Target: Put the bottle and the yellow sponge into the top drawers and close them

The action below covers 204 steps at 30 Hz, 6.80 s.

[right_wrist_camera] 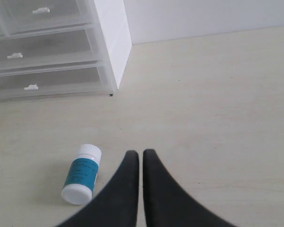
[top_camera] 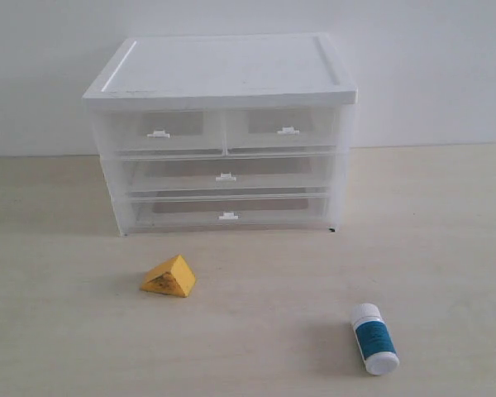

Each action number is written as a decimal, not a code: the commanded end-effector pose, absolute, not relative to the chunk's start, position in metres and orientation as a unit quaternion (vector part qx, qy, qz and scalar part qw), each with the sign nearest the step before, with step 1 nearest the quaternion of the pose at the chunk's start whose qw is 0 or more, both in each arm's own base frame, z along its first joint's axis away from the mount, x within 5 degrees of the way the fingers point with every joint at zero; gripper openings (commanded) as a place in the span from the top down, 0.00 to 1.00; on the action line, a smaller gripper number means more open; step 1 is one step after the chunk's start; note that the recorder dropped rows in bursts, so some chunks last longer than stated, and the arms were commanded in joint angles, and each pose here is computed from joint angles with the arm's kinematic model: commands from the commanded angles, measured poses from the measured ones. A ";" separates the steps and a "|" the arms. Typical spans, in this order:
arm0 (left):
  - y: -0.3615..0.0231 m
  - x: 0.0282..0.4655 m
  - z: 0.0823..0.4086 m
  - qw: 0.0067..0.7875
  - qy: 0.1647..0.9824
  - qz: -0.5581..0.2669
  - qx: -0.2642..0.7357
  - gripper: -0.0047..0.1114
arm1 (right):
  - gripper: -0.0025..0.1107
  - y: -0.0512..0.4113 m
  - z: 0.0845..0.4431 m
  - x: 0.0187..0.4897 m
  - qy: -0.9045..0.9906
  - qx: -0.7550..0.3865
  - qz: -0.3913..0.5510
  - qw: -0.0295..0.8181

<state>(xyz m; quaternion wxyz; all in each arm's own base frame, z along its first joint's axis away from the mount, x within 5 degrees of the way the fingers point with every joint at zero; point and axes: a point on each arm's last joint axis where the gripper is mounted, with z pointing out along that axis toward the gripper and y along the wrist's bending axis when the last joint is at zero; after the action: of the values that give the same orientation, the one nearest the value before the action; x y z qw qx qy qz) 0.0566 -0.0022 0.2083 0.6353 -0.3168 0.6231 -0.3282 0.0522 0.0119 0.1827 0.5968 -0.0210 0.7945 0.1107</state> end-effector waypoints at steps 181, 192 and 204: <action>-0.119 0.366 0.235 0.578 0.769 -0.047 0.269 0.93 | 0.74 0.180 0.288 0.330 0.783 -0.272 0.093 0.552; -0.118 0.366 0.235 0.578 0.769 -0.047 0.269 0.93 | 0.74 0.164 0.307 0.323 0.778 -0.280 0.069 0.559; -0.119 0.366 0.236 0.585 0.764 -0.050 0.269 0.93 | 0.74 0.146 0.294 0.325 0.793 0.214 0.355 0.447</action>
<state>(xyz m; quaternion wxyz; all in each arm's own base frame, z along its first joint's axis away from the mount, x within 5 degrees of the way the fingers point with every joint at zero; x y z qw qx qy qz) 0.3644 -0.1188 0.2286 0.5656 0.2756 0.7760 -0.0437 0.3277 0.1462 0.3003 0.4752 0.1298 0.8141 0.3077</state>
